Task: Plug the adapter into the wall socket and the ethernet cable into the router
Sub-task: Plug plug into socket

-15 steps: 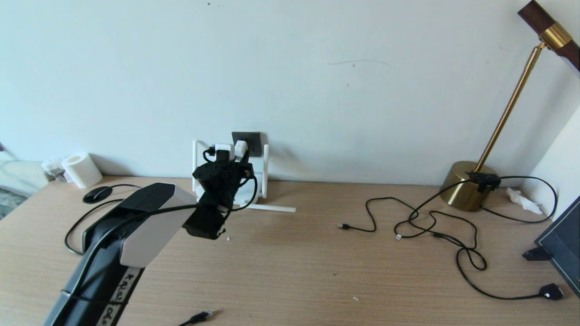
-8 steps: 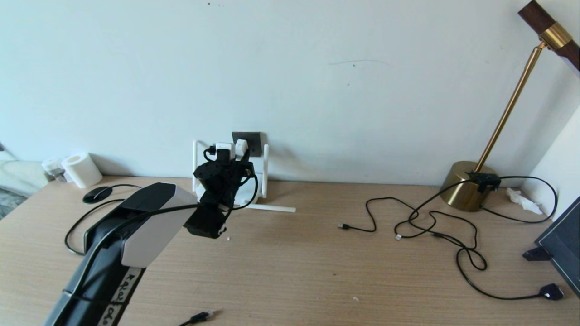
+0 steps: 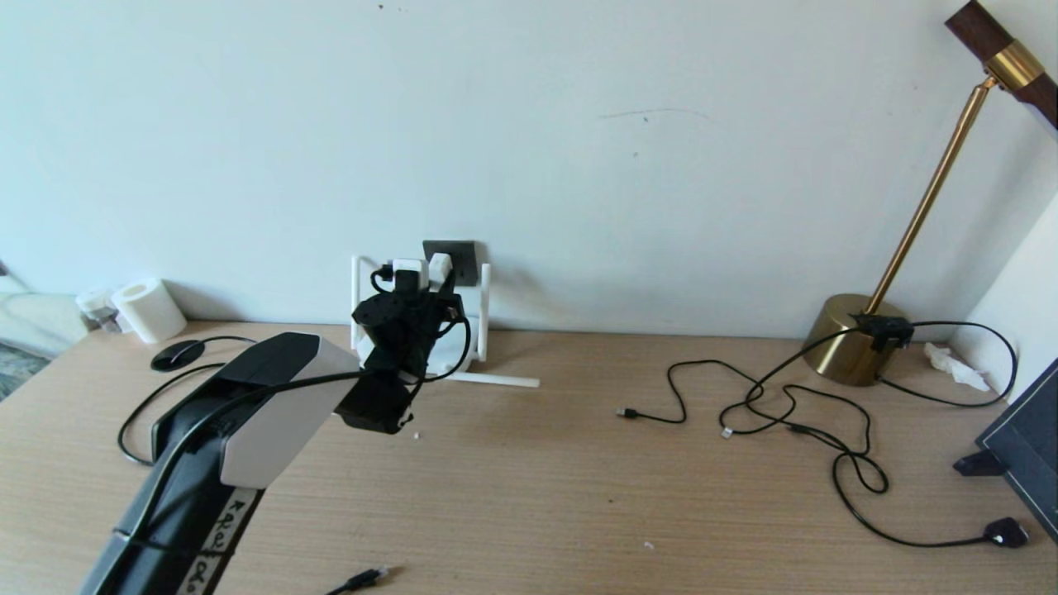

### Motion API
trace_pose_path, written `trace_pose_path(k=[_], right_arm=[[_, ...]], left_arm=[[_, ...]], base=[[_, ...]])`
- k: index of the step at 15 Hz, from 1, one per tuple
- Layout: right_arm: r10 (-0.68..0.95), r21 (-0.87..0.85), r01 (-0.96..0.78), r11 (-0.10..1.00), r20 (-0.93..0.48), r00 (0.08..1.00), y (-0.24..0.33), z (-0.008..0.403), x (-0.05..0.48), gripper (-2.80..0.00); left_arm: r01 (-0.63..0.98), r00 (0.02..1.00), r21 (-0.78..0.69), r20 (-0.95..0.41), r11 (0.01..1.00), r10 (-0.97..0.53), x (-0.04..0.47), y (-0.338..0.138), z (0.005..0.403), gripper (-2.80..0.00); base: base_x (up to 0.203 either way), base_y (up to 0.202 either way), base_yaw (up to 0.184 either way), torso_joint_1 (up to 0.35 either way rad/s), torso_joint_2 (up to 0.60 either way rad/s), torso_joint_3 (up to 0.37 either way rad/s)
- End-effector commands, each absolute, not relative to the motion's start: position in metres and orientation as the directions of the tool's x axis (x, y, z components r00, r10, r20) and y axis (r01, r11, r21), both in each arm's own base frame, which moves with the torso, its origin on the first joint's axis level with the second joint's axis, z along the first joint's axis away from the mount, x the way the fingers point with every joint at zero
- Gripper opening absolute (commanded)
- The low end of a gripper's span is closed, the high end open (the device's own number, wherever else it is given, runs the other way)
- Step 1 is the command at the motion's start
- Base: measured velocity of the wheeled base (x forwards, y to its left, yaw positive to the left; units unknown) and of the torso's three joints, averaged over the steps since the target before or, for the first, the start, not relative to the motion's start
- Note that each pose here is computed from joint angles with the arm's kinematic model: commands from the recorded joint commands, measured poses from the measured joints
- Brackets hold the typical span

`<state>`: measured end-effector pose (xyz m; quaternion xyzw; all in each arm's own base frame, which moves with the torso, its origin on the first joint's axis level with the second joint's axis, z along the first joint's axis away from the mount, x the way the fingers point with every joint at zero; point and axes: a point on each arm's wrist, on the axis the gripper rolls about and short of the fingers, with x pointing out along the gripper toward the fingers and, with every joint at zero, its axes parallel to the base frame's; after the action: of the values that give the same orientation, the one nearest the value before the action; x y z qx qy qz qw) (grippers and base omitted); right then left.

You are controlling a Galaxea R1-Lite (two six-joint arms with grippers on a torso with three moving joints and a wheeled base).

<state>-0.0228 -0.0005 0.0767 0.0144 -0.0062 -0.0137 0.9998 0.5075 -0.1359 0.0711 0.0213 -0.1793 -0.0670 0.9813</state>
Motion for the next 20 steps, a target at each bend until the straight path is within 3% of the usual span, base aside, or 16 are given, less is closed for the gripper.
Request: trace_pose_path(k=[1, 20], right_arm=[[-0.028, 0.029, 0.027, 0.999, 0.012, 1.0, -0.001, 0.077, -0.023, -2.8], [-0.028, 0.029, 0.027, 0.999, 0.012, 1.0, -0.001, 0.077, -0.023, -2.8]], left_arm=[[0.122, 0.923, 0.065, 0.359, 0.99, -0.137, 0.507, -0.135, 0.073, -2.8], [0.126, 0.924, 0.049, 0.358, 0.991, -0.135, 0.506, -0.147, 0.07, -2.8]], base=[[0.0, 0.0, 0.0, 0.0, 0.0, 0.0], [0.0, 0.0, 0.0, 0.0, 0.0, 0.0]])
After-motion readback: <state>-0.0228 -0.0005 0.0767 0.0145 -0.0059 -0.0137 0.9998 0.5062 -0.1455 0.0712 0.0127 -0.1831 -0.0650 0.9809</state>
